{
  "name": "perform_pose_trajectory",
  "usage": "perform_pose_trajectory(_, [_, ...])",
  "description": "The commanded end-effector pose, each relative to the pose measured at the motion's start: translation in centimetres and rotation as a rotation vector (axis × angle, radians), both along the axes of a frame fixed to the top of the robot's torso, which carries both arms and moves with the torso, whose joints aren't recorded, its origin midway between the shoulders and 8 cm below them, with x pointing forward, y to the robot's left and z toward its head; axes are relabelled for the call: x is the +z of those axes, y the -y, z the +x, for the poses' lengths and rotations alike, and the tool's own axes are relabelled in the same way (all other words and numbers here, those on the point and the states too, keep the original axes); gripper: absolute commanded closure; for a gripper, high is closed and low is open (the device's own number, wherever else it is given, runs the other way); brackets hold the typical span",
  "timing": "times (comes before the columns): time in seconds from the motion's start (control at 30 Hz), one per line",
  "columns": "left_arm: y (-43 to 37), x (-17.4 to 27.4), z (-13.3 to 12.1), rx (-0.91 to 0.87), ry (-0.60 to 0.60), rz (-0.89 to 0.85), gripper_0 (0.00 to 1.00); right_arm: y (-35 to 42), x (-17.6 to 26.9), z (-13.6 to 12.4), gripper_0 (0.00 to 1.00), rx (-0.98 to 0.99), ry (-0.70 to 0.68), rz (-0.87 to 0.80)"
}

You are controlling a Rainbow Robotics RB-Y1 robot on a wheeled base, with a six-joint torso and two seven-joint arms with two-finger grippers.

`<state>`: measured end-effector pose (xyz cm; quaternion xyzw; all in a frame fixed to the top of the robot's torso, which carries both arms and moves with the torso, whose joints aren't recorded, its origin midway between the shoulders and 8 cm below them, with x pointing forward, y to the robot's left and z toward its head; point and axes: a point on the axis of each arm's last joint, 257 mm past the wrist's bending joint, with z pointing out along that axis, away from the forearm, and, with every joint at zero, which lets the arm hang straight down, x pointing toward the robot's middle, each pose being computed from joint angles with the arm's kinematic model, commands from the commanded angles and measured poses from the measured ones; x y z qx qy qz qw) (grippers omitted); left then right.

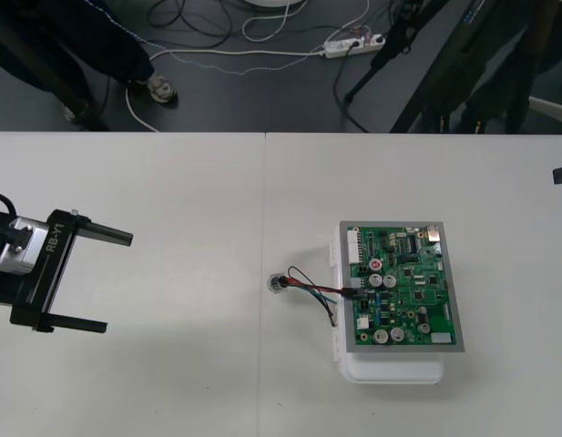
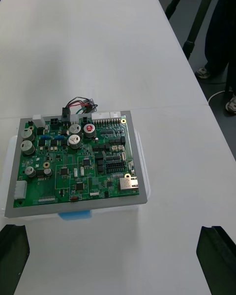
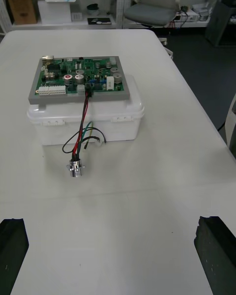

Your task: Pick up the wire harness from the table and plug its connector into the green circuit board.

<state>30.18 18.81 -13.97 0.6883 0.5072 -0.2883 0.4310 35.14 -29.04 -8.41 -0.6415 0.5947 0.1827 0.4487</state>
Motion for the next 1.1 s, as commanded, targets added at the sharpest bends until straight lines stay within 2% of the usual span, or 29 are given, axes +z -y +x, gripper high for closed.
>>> perform_pose_trajectory(0.03, [-0.7, 1.6, 0.4, 0.088, -0.043, 0.046, 0.00, 1.0, 2.5, 0.5, 0.00, 0.031, 0.101, -0.061])
perform_pose_trajectory(0.43, [-0.1, 3.3, 0.8, 0.110, -0.019, 0.050, 0.00, 1.8, 2.3, 0.7, 0.00, 0.003, 0.075, -0.032])
perform_pose_trajectory(0.77, [-0.6, 3.7, 1.2, 0.127, -0.021, 0.062, 0.00, -0.7, 1.5, -2.2, 0.00, 0.072, 0.027, -0.003])
perform_pose_trajectory(1.1, [-1.6, 3.4, 2.2, 0.163, -0.030, 0.061, 0.00, -1.9, 0.2, -3.8, 0.00, 0.092, -0.007, 0.021])
